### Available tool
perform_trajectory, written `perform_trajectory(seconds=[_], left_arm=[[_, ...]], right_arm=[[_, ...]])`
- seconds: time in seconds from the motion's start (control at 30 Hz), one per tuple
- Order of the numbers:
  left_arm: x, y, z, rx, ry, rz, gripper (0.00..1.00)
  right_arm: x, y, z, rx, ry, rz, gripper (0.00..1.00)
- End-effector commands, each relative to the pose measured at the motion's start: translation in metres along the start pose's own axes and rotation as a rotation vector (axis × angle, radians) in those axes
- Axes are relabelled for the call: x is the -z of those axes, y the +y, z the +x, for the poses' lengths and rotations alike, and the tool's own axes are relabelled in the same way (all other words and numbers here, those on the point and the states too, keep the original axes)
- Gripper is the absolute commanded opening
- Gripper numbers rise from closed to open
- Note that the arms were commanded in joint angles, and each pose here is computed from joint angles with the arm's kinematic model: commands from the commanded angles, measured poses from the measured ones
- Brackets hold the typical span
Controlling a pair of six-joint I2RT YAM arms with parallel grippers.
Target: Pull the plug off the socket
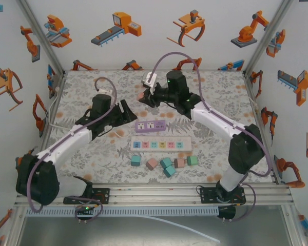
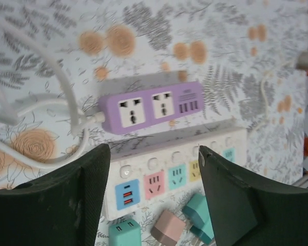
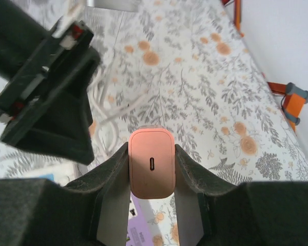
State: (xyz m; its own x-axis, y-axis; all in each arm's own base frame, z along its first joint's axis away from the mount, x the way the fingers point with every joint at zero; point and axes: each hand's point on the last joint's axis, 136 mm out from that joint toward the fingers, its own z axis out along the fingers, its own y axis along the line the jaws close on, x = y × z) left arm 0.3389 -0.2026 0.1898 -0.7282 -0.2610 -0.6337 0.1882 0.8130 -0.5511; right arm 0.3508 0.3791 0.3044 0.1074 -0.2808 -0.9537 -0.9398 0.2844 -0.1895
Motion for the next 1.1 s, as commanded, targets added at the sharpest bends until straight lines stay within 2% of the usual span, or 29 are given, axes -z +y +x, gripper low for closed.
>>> perform_trajectory(seconds=[0.0,0.17,0.33,0.47,0.57,0.73,0.9,1.07], left_arm=[[0.038,-0.038,-0.021,-0.186,-0.069,0.123,0.68],[0.094,-0.077,-0.015,-0.449,-0.127,0.302,0.75],[0.153,-0.117,0.008,-0.709,-0.148,0.528,0.82],[0.186,-0.129,0.026,-0.843,-0.121,0.603,0.87],[0.209,-0.132,0.052,-0.992,-0.081,0.696,0.99],[0.24,-0.112,0.116,-1.335,-0.032,0.863,0.97],[0.242,-0.103,0.129,-1.333,0.025,0.869,0.97],[0.236,-0.097,0.139,-1.353,0.046,0.888,0.97]], right_arm=[[0.031,-0.009,-0.059,-0.139,-0.161,0.06,0.03],[0.066,-0.002,-0.096,-0.354,-0.279,0.066,0.01],[0.103,-0.002,-0.1,-0.576,-0.313,0.157,0.0],[0.128,0.01,-0.083,-0.735,-0.249,0.199,0.0],[0.144,0.027,-0.062,-0.874,-0.184,0.206,0.0],[0.158,0.07,-0.017,-1.045,-0.046,0.152,0.0],[0.156,0.116,0.034,-1.078,0.088,0.143,0.0],[0.134,0.155,0.085,-1.151,0.223,0.154,0.0]])
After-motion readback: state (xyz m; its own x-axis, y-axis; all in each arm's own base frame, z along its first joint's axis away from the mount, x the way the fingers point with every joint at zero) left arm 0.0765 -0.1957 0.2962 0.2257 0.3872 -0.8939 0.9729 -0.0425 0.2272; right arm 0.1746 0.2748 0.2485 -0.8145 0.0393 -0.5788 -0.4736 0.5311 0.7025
